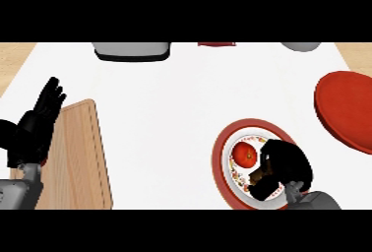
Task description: Pick the sweet potato from the plate and place it in the bowl
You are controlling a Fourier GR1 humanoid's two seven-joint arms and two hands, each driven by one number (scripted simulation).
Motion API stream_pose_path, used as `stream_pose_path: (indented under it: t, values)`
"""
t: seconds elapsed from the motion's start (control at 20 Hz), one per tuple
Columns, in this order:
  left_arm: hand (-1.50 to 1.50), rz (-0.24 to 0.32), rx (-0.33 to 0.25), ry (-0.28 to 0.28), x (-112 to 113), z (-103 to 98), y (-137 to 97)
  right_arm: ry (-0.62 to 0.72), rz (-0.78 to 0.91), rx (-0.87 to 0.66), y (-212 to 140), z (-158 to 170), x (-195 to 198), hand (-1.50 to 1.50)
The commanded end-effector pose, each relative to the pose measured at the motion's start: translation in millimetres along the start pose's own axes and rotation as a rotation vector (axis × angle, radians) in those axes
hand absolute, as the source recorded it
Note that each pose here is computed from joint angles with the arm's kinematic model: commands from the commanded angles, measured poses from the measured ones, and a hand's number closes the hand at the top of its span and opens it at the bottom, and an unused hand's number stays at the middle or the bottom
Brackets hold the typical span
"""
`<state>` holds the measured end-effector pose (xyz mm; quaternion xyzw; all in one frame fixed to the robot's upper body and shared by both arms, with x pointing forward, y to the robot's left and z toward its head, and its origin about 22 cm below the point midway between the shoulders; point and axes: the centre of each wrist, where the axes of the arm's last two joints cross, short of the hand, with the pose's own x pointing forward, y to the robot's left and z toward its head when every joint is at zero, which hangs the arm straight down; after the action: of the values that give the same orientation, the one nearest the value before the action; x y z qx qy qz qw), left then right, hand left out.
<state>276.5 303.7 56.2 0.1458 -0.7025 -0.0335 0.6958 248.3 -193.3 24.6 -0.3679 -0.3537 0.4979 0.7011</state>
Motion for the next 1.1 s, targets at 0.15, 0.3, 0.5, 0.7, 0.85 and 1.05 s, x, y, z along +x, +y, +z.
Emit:
stream_pose_path:
  t: [0.15,0.3,0.5,0.7,0.85,1.05]
  values:
    - [0.00,-0.007,0.031,0.024,-5,-1,12,-0.618,0.222,-0.084,-31,39,-33,1.50]
    - [0.00,-0.001,0.051,0.019,-9,2,13,-0.692,0.207,-0.296,-75,56,-61,1.50]
    - [0.00,0.005,0.050,0.025,-8,8,16,-0.674,0.049,-0.571,-121,76,-94,1.50]
    - [0.00,0.006,0.045,0.020,-7,8,24,-0.687,-0.085,-0.621,-151,102,-131,1.50]
    - [0.00,0.000,0.021,-0.008,11,3,12,-0.611,-0.169,-0.664,-168,95,-167,1.50]
    - [0.00,0.015,0.033,-0.010,13,6,4,-0.580,-0.249,-0.652,-190,94,-184,1.50]
